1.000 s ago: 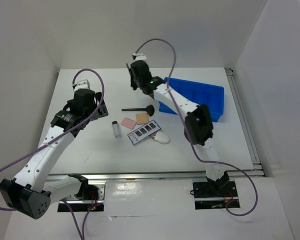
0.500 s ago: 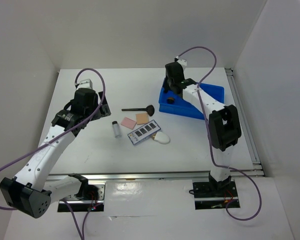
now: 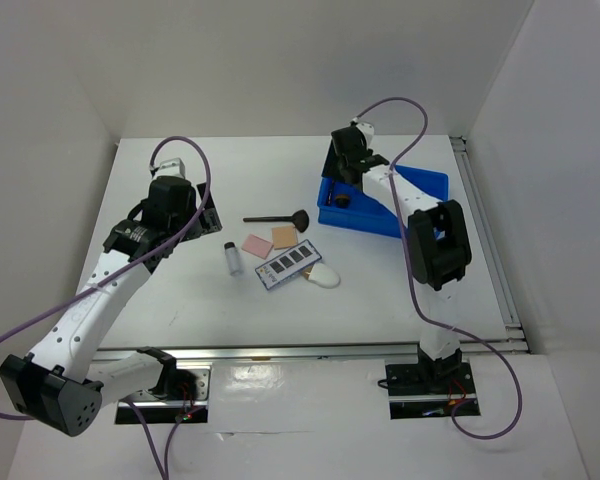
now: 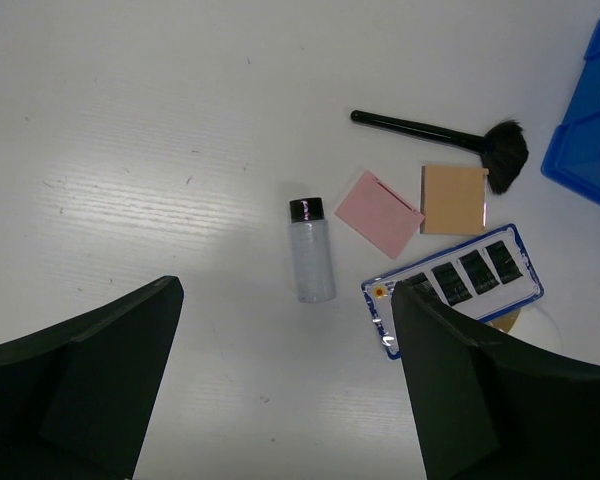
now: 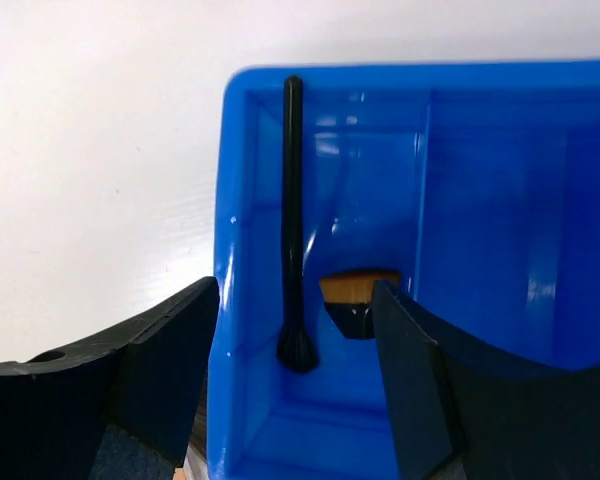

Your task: Organize the makeup

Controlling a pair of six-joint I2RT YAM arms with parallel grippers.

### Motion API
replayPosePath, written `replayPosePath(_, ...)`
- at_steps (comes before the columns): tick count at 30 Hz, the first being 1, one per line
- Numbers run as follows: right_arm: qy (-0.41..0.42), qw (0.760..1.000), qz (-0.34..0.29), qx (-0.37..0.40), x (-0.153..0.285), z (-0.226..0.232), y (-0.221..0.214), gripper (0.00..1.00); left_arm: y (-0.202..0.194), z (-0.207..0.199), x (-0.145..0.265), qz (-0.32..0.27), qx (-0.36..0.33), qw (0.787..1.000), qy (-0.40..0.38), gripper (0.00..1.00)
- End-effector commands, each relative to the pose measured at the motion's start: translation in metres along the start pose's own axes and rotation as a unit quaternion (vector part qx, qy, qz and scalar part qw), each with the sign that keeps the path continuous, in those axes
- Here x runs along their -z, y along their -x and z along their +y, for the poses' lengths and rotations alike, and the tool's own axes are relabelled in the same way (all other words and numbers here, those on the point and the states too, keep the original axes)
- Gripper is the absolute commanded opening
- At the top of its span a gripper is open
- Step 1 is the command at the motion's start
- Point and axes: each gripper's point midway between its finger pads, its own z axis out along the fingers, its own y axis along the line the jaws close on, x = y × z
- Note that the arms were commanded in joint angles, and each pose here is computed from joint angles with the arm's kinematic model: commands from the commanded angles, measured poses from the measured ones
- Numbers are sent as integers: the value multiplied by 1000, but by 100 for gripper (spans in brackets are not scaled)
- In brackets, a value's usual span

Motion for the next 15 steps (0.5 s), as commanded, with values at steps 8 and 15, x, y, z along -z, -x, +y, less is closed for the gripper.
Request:
replayPosePath(8,28,994,-89,56,49,43,50,50,9,-4,3,-10,-13,1000,-7,100)
replayPosePath(15,31,998,-53,24,16,31,47,22,7,-1,1,-8,-15,1000,-1,100)
